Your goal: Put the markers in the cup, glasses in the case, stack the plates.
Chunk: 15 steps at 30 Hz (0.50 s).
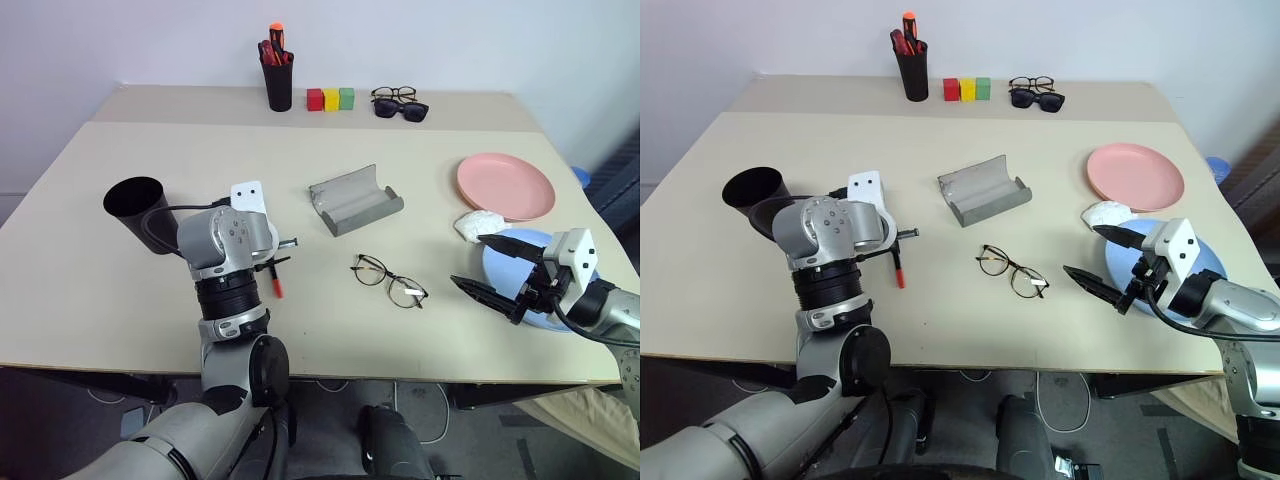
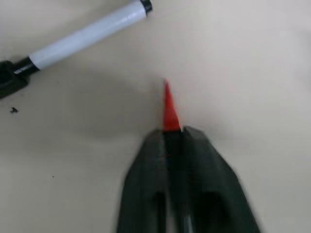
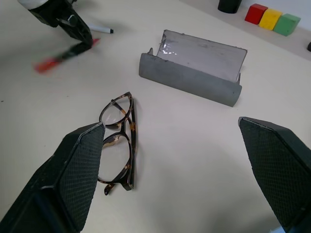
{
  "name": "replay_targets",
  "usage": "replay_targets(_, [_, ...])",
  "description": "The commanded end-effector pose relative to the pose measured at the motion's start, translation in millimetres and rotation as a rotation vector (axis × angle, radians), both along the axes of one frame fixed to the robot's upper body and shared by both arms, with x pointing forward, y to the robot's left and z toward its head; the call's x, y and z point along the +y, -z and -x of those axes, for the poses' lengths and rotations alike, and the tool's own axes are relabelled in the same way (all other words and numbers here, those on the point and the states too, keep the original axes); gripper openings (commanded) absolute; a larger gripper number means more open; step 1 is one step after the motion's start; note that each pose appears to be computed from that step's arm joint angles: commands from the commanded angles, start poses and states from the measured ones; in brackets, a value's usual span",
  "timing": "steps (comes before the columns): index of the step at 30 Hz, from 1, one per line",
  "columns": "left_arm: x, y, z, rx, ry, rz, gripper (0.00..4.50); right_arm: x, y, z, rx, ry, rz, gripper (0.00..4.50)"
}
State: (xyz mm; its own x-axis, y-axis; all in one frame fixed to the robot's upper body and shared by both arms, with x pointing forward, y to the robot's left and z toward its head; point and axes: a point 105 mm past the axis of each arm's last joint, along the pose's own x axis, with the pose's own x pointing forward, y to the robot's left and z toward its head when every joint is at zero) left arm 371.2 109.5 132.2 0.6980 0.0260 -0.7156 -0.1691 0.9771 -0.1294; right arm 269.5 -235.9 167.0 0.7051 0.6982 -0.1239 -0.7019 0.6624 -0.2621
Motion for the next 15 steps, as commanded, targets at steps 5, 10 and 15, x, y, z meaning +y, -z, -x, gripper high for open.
replay_targets(5, [-20.3,-32.9,-1.6,-0.158,0.136,0.126,0.18,6.7,-13.9,-6.6,-0.049,-0.025,0.011,4.50])
replay_targets(10, [-25.7,-108.6,9.6,-0.503,0.420,0.028,0.18,13.2,-16.5,-16.3,-0.062,-0.044,0.006,4.50])
replay_targets(15, [10.2,-166.9,16.9,-0.945,0.396,-0.298,0.18,18.4,-19.1,-25.0,-0.080,-0.057,-0.001,4.50])
